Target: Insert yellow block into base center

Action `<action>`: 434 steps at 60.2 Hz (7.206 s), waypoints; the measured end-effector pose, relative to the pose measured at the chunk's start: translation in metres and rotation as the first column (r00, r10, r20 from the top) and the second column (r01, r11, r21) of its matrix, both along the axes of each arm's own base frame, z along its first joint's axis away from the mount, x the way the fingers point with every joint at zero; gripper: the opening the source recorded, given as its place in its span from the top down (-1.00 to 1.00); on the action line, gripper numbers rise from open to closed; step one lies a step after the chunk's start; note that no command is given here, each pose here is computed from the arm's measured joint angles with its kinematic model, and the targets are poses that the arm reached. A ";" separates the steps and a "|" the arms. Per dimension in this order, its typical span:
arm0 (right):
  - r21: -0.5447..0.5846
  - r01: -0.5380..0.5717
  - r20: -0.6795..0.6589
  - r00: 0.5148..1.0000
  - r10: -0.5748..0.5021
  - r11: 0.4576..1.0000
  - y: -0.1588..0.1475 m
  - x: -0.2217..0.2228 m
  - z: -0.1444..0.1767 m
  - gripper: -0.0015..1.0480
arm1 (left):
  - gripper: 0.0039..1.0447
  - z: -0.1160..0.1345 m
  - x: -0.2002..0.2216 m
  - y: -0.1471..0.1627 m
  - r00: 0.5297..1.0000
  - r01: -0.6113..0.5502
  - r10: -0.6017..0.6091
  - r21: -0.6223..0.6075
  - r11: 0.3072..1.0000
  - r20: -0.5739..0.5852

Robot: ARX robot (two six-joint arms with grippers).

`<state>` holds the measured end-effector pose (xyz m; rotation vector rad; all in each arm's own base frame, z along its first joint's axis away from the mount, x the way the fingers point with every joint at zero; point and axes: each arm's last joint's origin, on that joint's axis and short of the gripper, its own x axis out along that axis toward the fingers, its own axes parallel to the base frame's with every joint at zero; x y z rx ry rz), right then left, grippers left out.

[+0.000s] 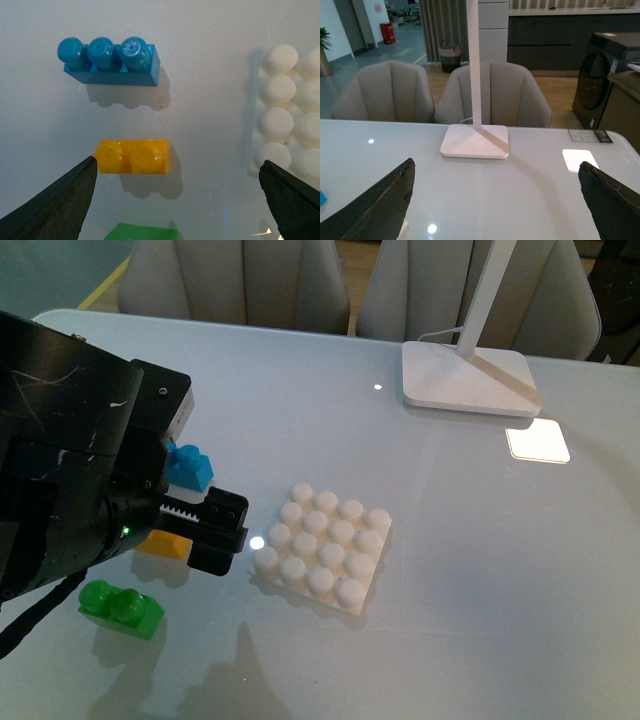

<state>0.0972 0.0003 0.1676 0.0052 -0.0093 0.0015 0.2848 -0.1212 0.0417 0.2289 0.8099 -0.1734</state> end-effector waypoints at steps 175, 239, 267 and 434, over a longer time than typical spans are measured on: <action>0.000 0.000 0.000 1.000 0.000 1.000 0.000 0.000 0.000 -0.83 | -0.18 -0.045 0.021 0.034 0.978 -0.114 0.111 -0.004 0.993 -0.177; 0.000 0.000 0.000 1.000 0.000 1.000 0.000 0.000 0.000 -0.83 | -0.18 0.001 -0.018 -0.110 0.985 0.117 -0.136 -0.163 0.980 -0.107; 0.000 0.000 0.000 1.000 0.000 1.000 0.000 0.000 0.000 -0.83 | -0.17 -0.015 0.008 -0.122 0.988 0.098 -0.115 -0.160 0.982 -0.102; 0.000 0.000 0.000 1.000 0.000 1.000 0.000 0.000 0.000 -0.83 | -0.17 -0.034 0.010 -0.119 0.983 0.071 -0.087 -0.098 0.993 -0.162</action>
